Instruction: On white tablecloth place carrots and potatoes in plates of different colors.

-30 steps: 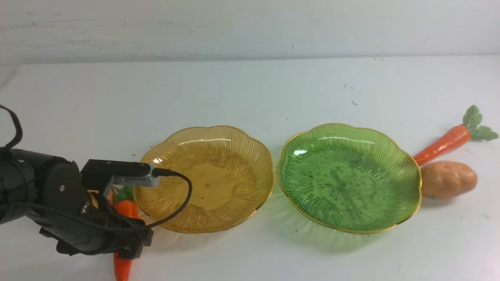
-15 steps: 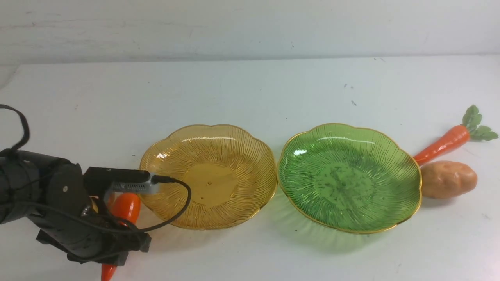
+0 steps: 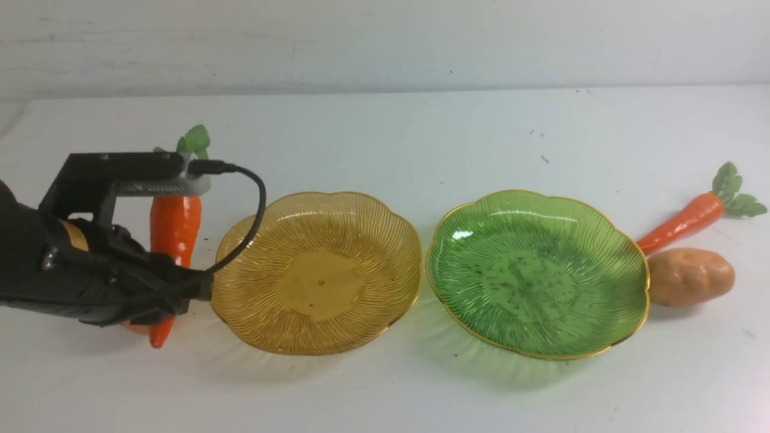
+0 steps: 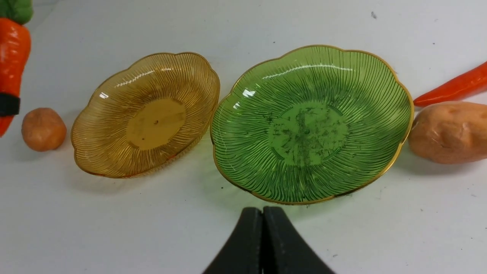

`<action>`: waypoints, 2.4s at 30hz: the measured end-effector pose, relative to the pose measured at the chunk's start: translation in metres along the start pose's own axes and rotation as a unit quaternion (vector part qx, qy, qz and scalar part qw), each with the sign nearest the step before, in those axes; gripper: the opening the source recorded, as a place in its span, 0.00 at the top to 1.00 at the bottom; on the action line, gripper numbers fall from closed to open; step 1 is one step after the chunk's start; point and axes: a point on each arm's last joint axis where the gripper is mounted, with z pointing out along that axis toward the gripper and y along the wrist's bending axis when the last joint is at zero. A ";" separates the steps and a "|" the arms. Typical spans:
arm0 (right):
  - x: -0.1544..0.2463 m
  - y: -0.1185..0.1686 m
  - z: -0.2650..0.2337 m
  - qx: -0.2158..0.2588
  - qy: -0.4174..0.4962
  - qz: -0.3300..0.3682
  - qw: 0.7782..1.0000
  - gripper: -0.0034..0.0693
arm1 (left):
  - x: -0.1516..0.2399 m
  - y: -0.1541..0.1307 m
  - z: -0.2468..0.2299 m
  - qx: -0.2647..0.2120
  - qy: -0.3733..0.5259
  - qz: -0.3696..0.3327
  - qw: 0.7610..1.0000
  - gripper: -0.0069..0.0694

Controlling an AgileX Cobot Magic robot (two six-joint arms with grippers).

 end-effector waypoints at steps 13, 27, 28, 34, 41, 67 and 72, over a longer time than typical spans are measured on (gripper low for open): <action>0.001 0.000 0.000 -0.002 0.004 0.000 1.000 0.97 | -0.012 -0.023 0.071 0.037 0.098 0.065 0.992 0.21; 0.002 0.001 0.000 -0.004 0.013 0.000 1.000 0.97 | -0.036 0.112 0.011 -0.096 0.129 -0.161 0.974 0.91; 0.002 0.001 0.000 -0.004 0.013 0.000 1.000 0.97 | -0.036 0.113 0.013 -0.093 0.131 -0.160 0.974 0.89; 0.002 0.001 0.000 -0.004 0.013 -0.001 1.000 0.97 | -0.035 0.119 0.037 -0.072 0.136 -0.178 0.972 0.56; 0.003 0.001 0.000 -0.004 0.015 -0.001 1.000 0.97 | -0.028 0.133 0.078 -0.076 0.139 -0.223 0.962 0.07; -0.042 -0.028 0.005 0.179 0.109 0.012 0.978 0.97 | -0.073 -0.143 0.081 0.189 0.031 0.130 0.973 0.38; -0.054 -0.029 0.014 0.179 0.146 0.026 0.973 0.97 | -0.045 -0.203 0.120 0.217 0.031 0.168 0.961 0.38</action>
